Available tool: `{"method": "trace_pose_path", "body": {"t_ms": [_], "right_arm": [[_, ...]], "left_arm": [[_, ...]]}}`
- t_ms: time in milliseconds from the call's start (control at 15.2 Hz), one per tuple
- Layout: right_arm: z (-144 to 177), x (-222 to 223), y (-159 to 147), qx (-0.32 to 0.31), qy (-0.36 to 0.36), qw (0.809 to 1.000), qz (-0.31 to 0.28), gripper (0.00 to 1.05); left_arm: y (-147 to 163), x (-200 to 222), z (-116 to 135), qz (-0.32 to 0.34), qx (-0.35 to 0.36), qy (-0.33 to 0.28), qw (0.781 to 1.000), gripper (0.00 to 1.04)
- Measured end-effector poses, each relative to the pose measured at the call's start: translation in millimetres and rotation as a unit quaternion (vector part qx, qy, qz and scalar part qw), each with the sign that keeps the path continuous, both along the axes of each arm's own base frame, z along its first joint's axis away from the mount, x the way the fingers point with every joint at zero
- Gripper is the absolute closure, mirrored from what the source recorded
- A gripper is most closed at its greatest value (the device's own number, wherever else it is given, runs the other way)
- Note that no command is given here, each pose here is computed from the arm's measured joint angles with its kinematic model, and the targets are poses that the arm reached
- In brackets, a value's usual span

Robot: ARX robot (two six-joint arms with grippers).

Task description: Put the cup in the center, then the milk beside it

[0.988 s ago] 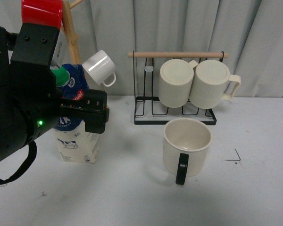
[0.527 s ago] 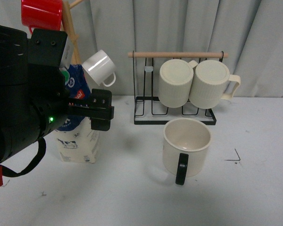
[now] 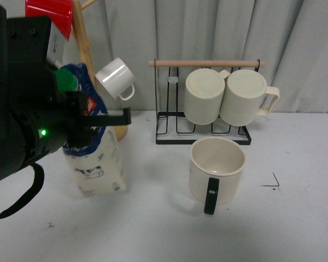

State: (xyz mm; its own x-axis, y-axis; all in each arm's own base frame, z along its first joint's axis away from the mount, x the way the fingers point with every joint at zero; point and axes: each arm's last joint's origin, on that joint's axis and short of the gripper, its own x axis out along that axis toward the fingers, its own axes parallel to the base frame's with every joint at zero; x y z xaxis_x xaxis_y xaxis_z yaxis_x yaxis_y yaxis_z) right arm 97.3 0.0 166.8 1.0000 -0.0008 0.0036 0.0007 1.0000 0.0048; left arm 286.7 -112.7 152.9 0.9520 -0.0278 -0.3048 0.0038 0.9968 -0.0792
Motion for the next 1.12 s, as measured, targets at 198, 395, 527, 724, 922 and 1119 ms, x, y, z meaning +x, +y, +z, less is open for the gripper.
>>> {"method": "trace_pose_path", "body": {"t_ms": [198, 395, 527, 724, 922, 1119], "right_arm": [[0.0, 0.0, 0.0, 0.0, 0.0, 1.0, 0.0, 0.06], [0.0, 0.0, 0.0, 0.0, 0.0, 1.0, 0.0, 0.06], [0.0, 0.0, 0.0, 0.0, 0.0, 1.0, 0.0, 0.06], [0.0, 0.0, 0.0, 0.0, 0.0, 1.0, 0.0, 0.06], [0.0, 0.0, 0.0, 0.0, 0.0, 1.0, 0.0, 0.06], [0.0, 0.0, 0.0, 0.0, 0.0, 1.0, 0.0, 0.06]], "left_arm": [[-24.9, -7.4, 16.0, -0.028, -0.013, -0.029, 0.999, 1.01], [-49.2, -10.6, 7.7, -0.041, 0.007, -0.031, 0.999, 1.01], [-61.1, -8.3, -2.5, -0.052, 0.021, -0.026, 0.998, 1.01], [-72.3, -6.2, -8.5, -0.055, 0.034, -0.028, 0.998, 1.01], [-78.1, -1.0, -19.7, -0.057, 0.046, -0.025, 0.997, 1.01], [-79.6, 0.4, -29.2, -0.057, 0.057, -0.017, 0.997, 1.01]]}}
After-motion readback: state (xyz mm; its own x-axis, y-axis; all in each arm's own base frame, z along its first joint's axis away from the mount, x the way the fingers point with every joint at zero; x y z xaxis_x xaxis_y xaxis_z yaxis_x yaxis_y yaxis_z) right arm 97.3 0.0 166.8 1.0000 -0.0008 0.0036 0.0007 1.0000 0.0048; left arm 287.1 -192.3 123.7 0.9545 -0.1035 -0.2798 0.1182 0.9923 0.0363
